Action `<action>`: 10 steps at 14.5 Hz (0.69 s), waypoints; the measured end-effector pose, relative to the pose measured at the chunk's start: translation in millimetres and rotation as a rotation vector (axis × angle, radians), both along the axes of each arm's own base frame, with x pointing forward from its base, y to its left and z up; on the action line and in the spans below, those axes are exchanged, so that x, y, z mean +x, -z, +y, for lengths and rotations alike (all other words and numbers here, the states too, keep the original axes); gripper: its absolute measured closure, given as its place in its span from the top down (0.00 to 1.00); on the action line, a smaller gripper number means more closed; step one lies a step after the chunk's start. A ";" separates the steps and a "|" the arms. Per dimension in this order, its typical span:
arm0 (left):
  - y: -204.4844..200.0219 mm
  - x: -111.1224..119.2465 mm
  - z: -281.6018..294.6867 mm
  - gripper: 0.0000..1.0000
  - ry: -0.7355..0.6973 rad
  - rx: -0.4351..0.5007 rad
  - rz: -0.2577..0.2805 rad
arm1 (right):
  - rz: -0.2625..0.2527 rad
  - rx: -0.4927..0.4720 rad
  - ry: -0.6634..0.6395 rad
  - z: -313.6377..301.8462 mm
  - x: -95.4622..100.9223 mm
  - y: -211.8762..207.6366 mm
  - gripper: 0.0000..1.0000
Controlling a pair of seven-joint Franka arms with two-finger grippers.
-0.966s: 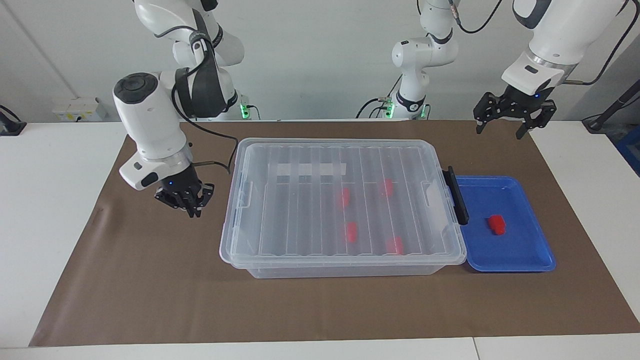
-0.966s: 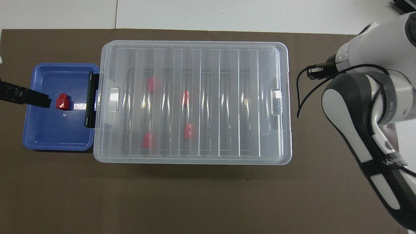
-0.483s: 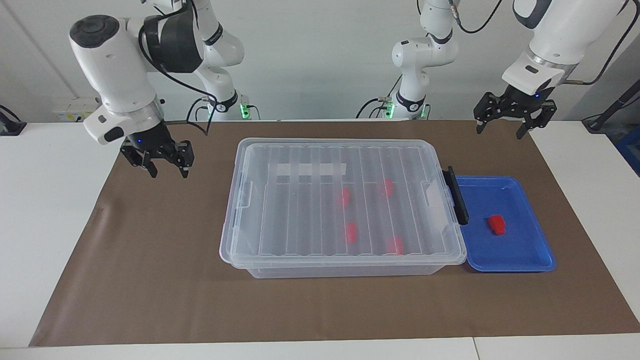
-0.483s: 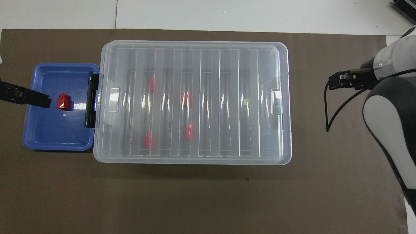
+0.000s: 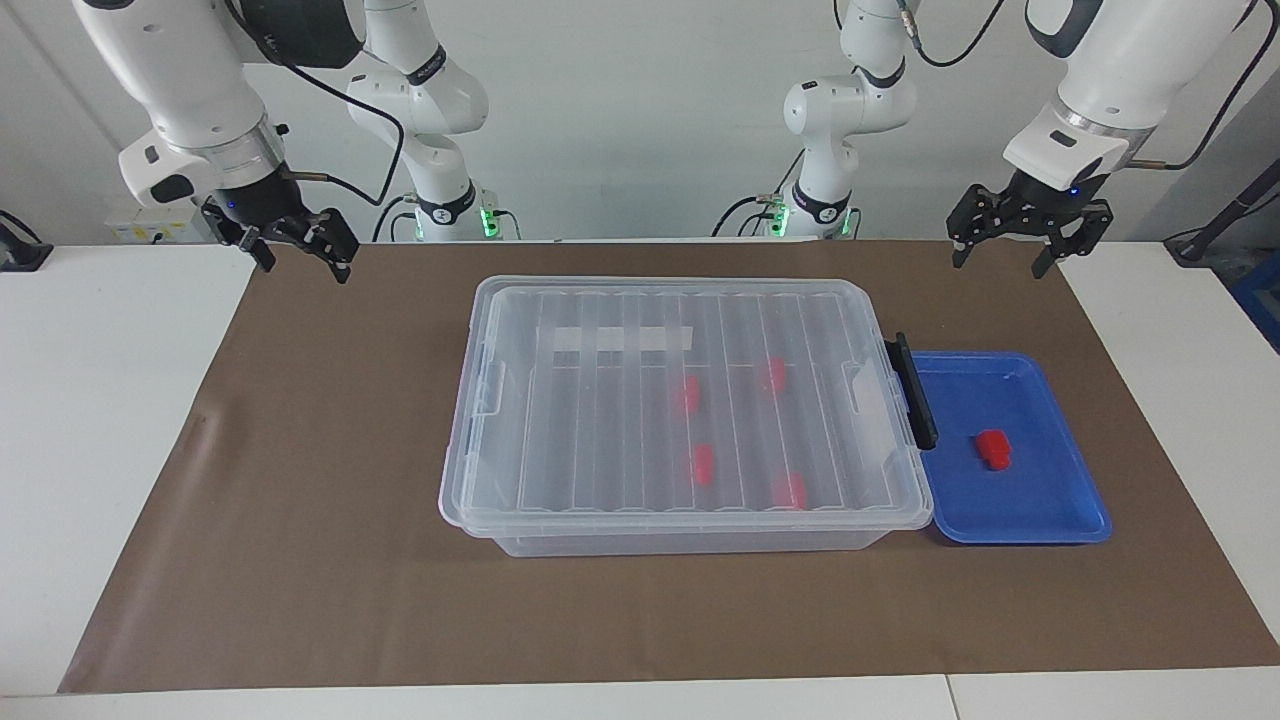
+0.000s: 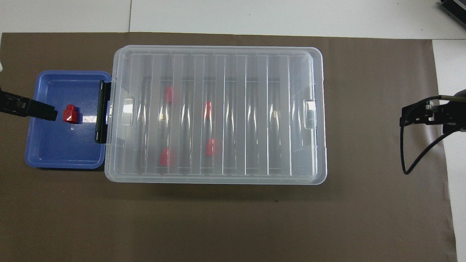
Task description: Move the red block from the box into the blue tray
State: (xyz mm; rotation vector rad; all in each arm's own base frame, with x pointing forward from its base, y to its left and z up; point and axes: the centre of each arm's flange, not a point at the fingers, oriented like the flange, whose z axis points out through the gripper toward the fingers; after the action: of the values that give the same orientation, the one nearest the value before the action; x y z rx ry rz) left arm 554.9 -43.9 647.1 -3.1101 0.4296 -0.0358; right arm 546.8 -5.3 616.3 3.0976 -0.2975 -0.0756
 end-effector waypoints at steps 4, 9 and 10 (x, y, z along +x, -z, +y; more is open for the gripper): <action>0.0 0.0 -0.1 1.00 -0.018 0.000 0.000 | 0.006 0.001 0.001 -3.2 -0.6 1.1 1.00; 0.0 -0.3 -3.1 1.00 -0.065 -0.002 0.000 | 0.008 0.003 0.011 -13.4 -0.8 1.9 1.00; -0.1 -0.4 -4.5 1.00 -0.073 -0.002 0.000 | 0.009 0.003 0.004 -15.8 -0.9 2.3 1.00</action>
State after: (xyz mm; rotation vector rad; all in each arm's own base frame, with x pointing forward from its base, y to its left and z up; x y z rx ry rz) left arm 554.5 -48.4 647.2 -3.1248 0.3165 -0.0368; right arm 545.9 -21.1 614.0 3.0991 -0.3043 -0.0901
